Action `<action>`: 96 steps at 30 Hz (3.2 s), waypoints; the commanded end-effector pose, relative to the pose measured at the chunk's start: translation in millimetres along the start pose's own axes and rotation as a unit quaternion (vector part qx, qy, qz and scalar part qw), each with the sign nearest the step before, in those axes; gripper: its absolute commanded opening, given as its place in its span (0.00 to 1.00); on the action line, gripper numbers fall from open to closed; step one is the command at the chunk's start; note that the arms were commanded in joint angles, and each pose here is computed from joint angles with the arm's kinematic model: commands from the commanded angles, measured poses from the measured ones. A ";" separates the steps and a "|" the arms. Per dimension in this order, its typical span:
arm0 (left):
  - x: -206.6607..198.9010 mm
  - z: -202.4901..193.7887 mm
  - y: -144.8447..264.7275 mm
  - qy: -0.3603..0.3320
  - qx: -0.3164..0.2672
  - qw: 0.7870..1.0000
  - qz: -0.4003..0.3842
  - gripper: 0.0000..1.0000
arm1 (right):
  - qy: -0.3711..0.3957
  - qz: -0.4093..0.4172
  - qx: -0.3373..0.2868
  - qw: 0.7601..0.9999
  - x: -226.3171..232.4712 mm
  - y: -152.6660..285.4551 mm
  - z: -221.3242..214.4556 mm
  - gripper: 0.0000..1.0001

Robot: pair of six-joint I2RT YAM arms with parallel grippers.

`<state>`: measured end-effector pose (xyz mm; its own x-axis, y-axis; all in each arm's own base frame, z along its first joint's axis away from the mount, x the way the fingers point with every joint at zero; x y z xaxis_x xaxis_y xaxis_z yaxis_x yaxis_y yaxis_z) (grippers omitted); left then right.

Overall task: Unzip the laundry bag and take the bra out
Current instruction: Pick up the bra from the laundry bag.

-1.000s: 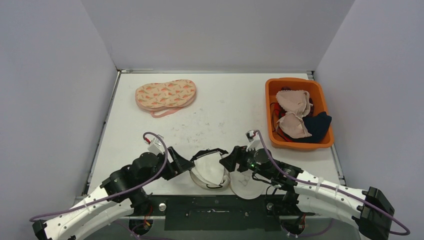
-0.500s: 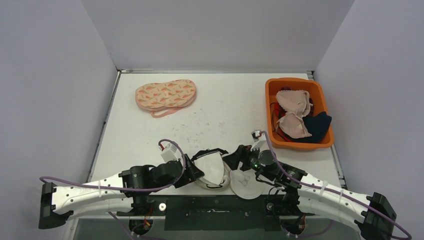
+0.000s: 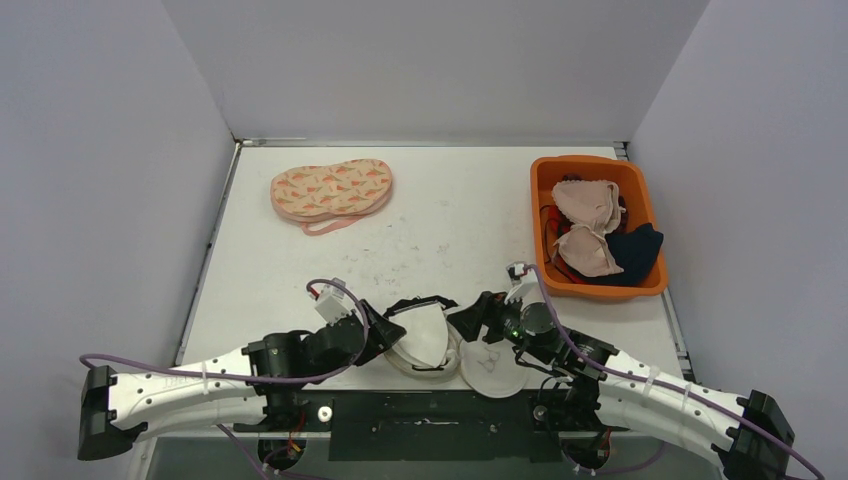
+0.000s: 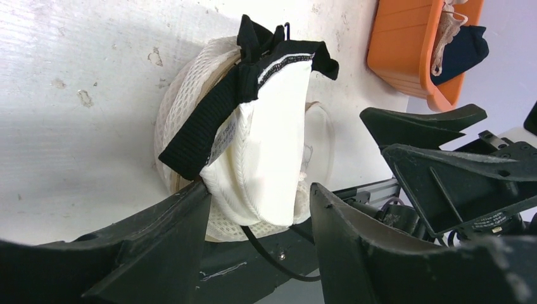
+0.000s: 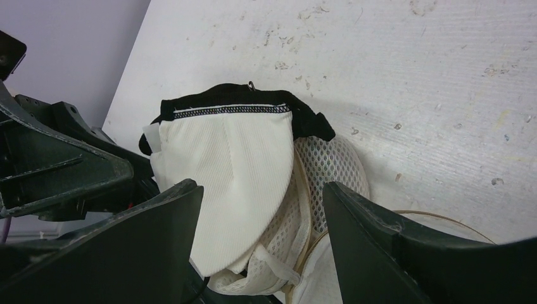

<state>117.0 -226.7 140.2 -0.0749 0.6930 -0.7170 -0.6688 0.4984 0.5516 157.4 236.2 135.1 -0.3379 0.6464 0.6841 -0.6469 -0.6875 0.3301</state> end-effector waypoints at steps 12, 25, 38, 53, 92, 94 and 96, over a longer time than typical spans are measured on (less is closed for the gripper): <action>-14.6 3.9 -22.3 0.002 0.016 1.000 -0.017 0.58 | -0.008 0.011 -0.010 1.000 3.2 -0.3 3.4 0.71; -8.5 0.3 -40.9 -0.014 0.031 0.999 -0.010 0.47 | -0.007 0.011 -0.010 1.000 2.8 1.9 3.6 0.71; -2.5 -5.7 -55.7 -0.071 0.038 0.997 0.013 0.20 | -0.009 0.013 0.007 1.000 -0.6 -1.0 -6.6 0.68; -45.3 28.4 -14.4 -0.029 -0.015 0.995 -0.096 0.00 | 0.055 0.043 -0.025 0.997 43.7 33.9 44.3 0.77; -146.0 107.7 93.0 -0.026 -0.147 0.934 -0.324 0.00 | -0.078 0.288 -0.045 0.953 134.2 57.1 60.6 0.94; -149.4 106.6 94.3 -0.029 -0.143 0.933 -0.329 0.00 | -0.085 0.297 -0.046 0.950 136.5 54.6 60.4 0.94; -150.4 106.3 94.2 -0.030 -0.142 0.933 -0.330 0.00 | -0.092 0.299 -0.046 0.949 137.3 50.0 60.2 0.94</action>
<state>148.1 -230.1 294.6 0.3747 0.4204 -0.8263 -0.7453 0.6667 0.0013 118.0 265.9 261.9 -0.5191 0.1756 0.8365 -0.4528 -0.8865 -0.0949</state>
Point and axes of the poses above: each gripper's point midway between its finger pads, its own y axis back along the fingers, its own x axis along the line the jaws close on, z = x × y, the point moved 1 cm from there along y, back along the fingers, and after that the axes turned 5 degrees about -y, right-handed, at the moved point
